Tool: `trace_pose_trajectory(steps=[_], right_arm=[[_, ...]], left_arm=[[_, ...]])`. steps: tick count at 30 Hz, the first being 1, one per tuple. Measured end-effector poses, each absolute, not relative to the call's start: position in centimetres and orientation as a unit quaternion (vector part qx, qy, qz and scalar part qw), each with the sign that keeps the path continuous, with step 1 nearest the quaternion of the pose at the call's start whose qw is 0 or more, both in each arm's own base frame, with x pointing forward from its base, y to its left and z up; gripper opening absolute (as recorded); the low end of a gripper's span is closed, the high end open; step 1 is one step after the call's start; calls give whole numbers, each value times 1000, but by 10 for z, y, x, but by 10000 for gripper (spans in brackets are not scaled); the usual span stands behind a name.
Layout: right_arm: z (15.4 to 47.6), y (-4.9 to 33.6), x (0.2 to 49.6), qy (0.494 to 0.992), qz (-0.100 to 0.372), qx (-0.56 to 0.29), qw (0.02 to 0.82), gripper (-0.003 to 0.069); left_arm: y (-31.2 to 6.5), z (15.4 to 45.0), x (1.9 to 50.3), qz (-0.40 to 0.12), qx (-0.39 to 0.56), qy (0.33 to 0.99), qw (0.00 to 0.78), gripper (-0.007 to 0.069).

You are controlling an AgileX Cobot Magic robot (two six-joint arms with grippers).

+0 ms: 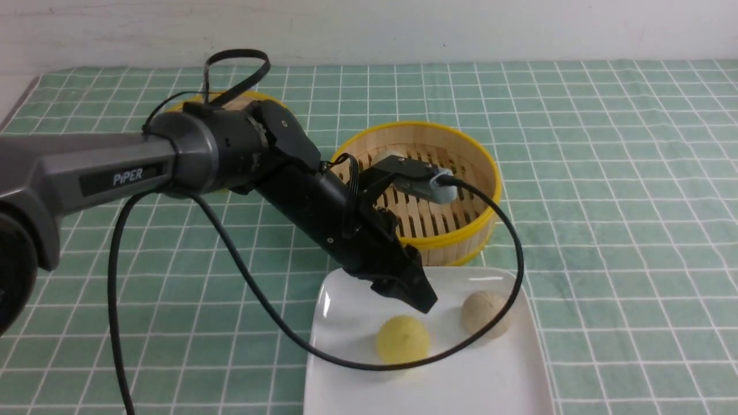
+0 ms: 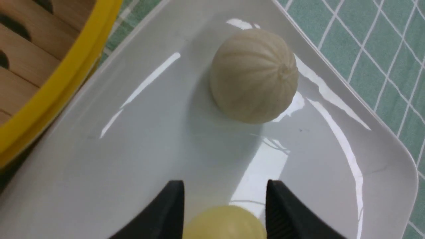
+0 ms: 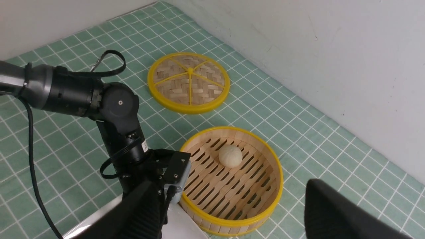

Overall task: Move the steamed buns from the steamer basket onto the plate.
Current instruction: Use the left arm to grab the steamed stuffed bun that is closest to it

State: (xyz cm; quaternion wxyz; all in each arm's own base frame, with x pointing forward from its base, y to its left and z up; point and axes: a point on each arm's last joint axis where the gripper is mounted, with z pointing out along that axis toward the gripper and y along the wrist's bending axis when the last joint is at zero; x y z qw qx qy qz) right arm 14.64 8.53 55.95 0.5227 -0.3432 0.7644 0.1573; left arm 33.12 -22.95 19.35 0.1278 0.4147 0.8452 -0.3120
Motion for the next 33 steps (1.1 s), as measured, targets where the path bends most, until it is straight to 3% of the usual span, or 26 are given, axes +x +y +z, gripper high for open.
trace_pose_trajectory(steps=[6, 8, 12, 16, 22, 33], right_arm=[[560, 86, 146, 763, 163, -344, 522, 568], [560, 86, 146, 763, 164, -344, 522, 568], [560, 86, 146, 763, 165, -345, 522, 568], [560, 86, 146, 763, 165, -345, 522, 568], [560, 86, 146, 763, 165, -345, 522, 568], [560, 86, 146, 763, 165, -345, 522, 568]], left_arm=[[-232, 233, 337, -311, 414, 836, 180, 423], [-229, 264, 337, -302, 417, 829, 217, 426], [-219, 306, 336, -250, 421, 824, 285, 428], [-207, 330, 339, -190, 394, 827, 353, 428], [-198, 328, 354, -151, 287, 866, 379, 428], [-201, 304, 402, -64, 210, 912, 346, 428]])
